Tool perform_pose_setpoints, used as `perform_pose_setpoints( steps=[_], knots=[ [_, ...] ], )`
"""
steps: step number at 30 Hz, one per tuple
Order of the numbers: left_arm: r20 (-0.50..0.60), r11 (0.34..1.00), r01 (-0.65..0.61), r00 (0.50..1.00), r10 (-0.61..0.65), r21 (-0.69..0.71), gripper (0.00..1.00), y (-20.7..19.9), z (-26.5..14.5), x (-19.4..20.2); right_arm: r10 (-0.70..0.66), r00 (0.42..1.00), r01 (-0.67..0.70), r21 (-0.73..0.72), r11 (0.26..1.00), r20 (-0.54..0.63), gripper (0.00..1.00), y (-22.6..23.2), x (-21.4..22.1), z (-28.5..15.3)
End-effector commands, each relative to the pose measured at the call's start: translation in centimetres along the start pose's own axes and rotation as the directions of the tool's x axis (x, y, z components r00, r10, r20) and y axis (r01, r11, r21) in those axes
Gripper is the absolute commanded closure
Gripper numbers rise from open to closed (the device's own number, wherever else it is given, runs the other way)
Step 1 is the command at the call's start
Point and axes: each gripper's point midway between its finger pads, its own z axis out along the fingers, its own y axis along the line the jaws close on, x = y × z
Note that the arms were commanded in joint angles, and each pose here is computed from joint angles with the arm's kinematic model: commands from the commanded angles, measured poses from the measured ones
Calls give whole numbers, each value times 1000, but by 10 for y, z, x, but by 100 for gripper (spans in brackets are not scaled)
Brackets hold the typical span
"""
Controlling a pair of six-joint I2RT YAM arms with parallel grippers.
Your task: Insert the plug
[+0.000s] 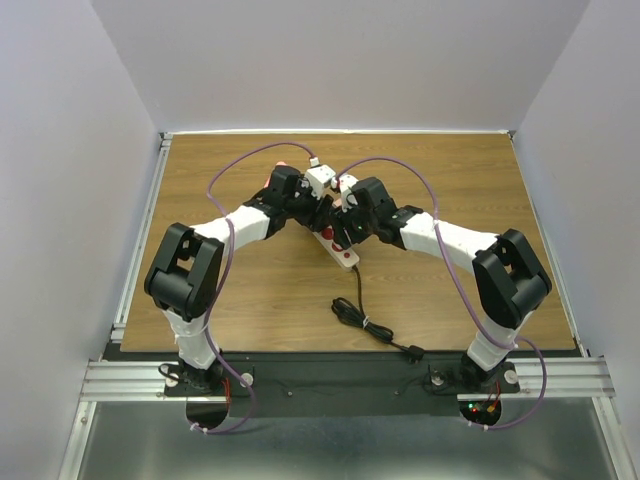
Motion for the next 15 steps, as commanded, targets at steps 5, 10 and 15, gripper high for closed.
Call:
perform_pose_setpoints(
  steps=[5,10,15],
  knots=[
    [-229,978,198,957,-177,72,100,-66,4,73,-35,999,35,-5,999,29,77,5,-7,7],
    [-179,967,250,955,-238,48,100,-74,6,74,-26,999,26,-4,1000,37,78,6,-8,3],
    [-152,959,274,953,-262,65,100,-91,6,82,-39,999,38,11,999,34,78,2,-6,1]
  ],
)
